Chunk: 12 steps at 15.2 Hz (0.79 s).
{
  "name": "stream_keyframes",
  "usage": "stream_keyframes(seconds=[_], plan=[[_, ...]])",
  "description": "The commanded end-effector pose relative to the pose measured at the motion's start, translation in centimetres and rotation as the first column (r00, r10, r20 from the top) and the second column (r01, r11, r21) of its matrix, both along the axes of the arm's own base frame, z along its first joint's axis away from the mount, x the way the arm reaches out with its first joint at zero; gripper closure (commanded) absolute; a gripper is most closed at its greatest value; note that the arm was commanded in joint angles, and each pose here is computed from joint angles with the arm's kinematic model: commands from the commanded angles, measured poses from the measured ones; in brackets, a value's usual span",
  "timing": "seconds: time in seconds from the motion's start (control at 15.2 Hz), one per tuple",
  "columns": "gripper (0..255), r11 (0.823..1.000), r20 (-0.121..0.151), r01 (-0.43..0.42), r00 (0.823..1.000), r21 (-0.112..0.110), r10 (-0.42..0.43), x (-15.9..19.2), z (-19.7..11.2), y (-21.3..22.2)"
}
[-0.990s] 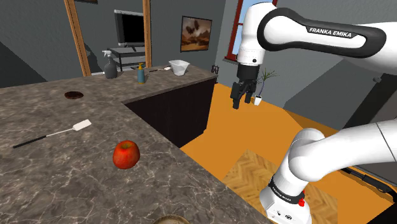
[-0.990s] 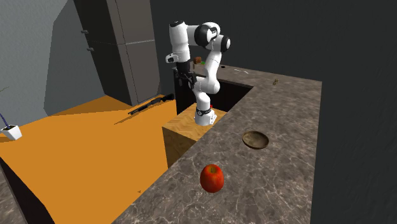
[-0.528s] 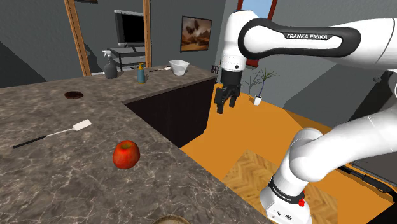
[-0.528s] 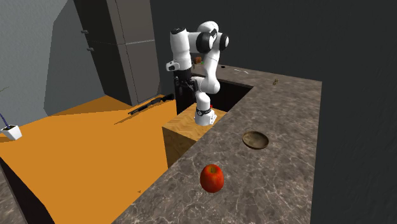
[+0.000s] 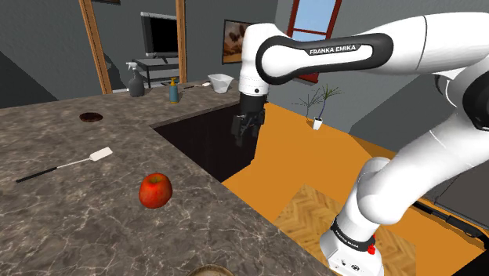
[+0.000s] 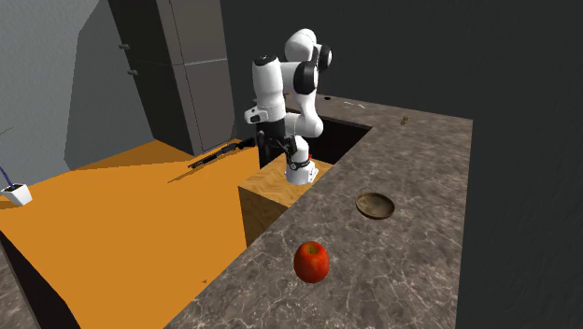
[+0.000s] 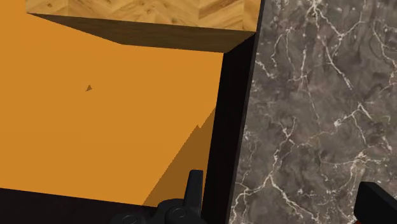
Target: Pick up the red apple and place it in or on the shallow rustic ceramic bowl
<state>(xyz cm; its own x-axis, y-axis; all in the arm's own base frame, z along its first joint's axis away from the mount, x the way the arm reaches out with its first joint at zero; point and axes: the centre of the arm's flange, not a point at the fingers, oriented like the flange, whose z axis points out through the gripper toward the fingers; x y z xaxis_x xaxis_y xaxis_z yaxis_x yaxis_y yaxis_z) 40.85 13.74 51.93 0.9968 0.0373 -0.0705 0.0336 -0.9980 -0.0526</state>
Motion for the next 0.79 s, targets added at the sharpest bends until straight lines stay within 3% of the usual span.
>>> stream_keyframes(seconds=[0.0, 0.73], plan=[[0, 1.000, 0.008, -0.020, 1.000, 0.005, 0.020, 1.6, -0.8, 2.0], [0, 0.991, 0.053, -0.130, 0.990, 0.023, 0.128, 10.1, -5.0, 12.3]])
